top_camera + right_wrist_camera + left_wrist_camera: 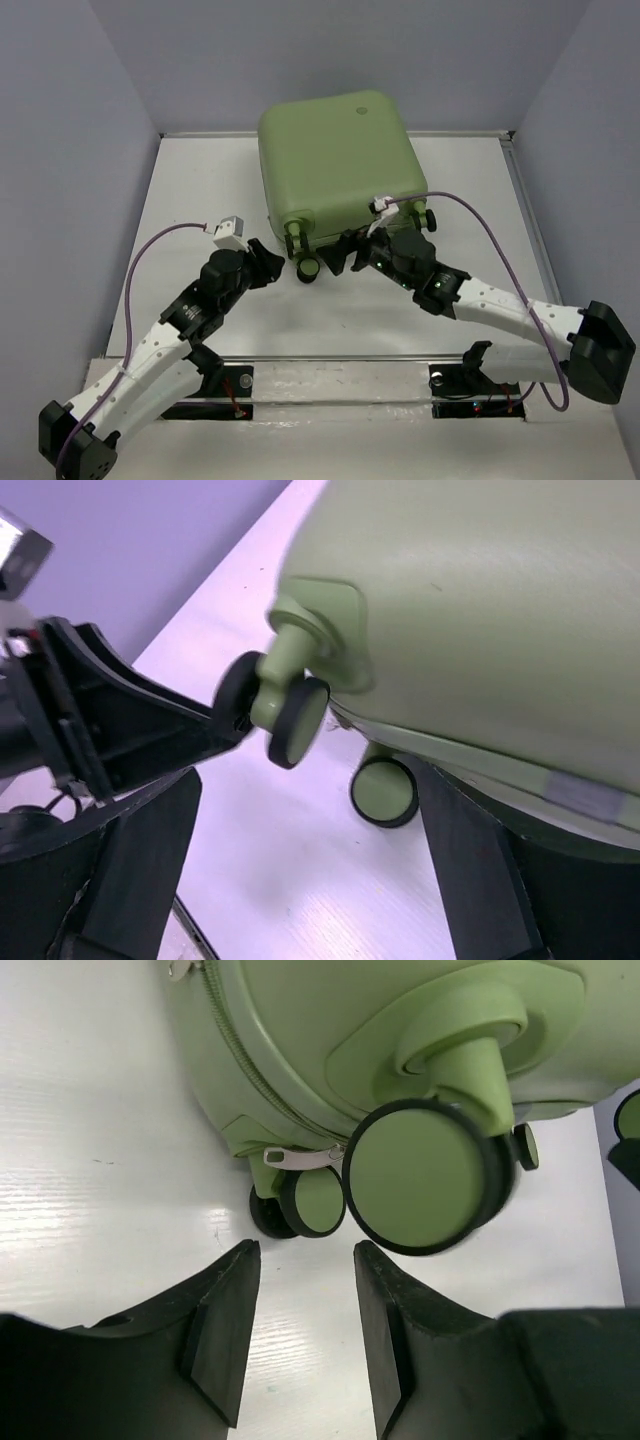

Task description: Pack the luggage

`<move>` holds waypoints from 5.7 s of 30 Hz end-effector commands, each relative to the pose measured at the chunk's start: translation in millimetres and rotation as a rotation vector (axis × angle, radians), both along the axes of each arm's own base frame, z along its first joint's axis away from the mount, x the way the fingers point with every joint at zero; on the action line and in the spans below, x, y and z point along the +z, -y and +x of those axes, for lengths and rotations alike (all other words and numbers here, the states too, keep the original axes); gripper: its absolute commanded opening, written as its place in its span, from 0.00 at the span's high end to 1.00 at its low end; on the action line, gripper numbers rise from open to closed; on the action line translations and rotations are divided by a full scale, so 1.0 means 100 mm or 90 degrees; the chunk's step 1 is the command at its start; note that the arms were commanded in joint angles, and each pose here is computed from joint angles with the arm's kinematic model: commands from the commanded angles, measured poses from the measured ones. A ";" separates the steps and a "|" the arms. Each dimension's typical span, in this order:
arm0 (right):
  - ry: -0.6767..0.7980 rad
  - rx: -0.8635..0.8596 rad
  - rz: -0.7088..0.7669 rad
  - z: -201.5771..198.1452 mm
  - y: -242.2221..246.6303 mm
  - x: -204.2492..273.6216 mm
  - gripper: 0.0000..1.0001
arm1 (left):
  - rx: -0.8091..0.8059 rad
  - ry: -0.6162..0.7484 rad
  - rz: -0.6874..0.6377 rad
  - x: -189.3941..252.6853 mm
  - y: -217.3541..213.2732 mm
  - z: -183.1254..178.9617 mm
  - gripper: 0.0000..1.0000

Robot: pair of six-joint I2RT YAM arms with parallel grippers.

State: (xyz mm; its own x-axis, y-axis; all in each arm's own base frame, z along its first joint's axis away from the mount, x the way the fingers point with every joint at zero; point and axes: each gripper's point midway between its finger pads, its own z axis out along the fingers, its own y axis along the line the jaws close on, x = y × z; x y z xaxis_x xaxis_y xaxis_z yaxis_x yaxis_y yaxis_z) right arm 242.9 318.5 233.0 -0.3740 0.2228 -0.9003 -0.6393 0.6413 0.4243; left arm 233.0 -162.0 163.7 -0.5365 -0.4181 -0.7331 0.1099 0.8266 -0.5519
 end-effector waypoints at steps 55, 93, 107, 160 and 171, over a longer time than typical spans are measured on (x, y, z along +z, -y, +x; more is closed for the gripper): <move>-0.028 -0.100 -0.321 0.36 -0.88 0.19 0.93 | -0.037 0.235 -0.142 0.36 0.52 0.60 0.46; 0.030 0.058 -0.229 0.20 -1.52 0.91 0.93 | -0.170 0.266 -0.102 0.29 0.86 0.04 0.51; 0.009 0.026 -0.265 0.26 -1.44 0.59 0.93 | -0.246 0.240 -0.114 0.08 1.21 -0.18 0.50; -0.013 -0.101 -0.116 -0.23 0.82 -0.80 0.46 | -0.256 0.066 -0.198 0.88 2.01 0.00 0.04; 0.117 -0.096 -0.018 0.02 0.58 -0.76 0.46 | -0.164 0.100 -0.219 0.94 1.90 0.23 0.45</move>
State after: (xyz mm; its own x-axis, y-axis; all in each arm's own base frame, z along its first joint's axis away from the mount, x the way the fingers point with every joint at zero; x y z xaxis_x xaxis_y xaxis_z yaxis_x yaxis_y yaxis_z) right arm 229.0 244.4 106.1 -0.3505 0.0787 -0.9333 -0.5376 0.7991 0.2692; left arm 235.1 -354.2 203.0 -0.6751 -0.3690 -0.6388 0.3541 0.5975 -0.7194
